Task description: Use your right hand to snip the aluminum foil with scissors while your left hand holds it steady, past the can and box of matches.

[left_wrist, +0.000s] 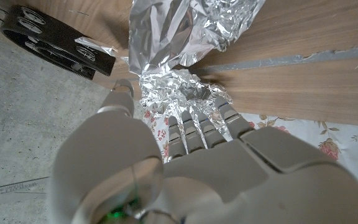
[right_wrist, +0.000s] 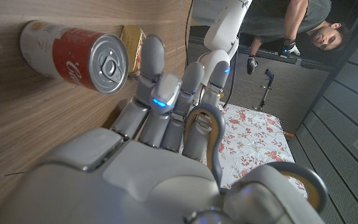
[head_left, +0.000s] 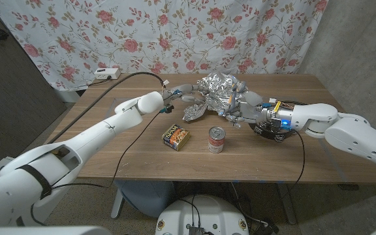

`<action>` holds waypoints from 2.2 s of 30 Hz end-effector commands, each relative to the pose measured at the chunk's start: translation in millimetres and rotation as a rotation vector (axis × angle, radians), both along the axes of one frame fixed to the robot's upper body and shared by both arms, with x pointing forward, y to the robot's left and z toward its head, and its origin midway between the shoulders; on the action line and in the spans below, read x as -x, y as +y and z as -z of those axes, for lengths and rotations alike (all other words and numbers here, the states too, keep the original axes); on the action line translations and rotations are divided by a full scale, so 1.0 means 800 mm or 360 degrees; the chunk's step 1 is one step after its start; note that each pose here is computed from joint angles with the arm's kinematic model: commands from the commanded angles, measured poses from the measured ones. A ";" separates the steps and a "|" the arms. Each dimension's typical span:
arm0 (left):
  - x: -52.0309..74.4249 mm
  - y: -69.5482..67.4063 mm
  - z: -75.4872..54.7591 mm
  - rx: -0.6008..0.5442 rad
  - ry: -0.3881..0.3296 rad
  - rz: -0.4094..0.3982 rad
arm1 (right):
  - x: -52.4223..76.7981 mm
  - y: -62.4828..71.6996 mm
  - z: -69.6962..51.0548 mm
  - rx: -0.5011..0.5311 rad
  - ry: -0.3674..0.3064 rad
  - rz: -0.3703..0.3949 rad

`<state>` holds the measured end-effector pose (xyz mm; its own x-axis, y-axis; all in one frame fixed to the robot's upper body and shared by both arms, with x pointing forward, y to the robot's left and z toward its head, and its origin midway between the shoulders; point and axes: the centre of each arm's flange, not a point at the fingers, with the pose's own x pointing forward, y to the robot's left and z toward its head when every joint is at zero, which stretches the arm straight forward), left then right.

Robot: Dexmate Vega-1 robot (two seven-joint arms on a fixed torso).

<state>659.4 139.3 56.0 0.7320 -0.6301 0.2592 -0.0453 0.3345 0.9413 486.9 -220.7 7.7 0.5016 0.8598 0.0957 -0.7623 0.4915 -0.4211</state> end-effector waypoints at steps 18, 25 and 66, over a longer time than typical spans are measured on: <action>-0.013 -0.022 0.016 -0.0126 -0.0043 -0.0037 | 0.001 0.002 -0.001 0.0000 -0.0003 -0.0011; -0.017 -0.026 0.019 -0.0140 -0.0026 -0.0040 | 0.000 0.001 -0.001 -0.0002 -0.0007 -0.0014; -0.026 -0.036 0.022 -0.0236 0.0083 -0.0048 | 0.002 0.001 -0.005 -0.0007 -0.0006 -0.0034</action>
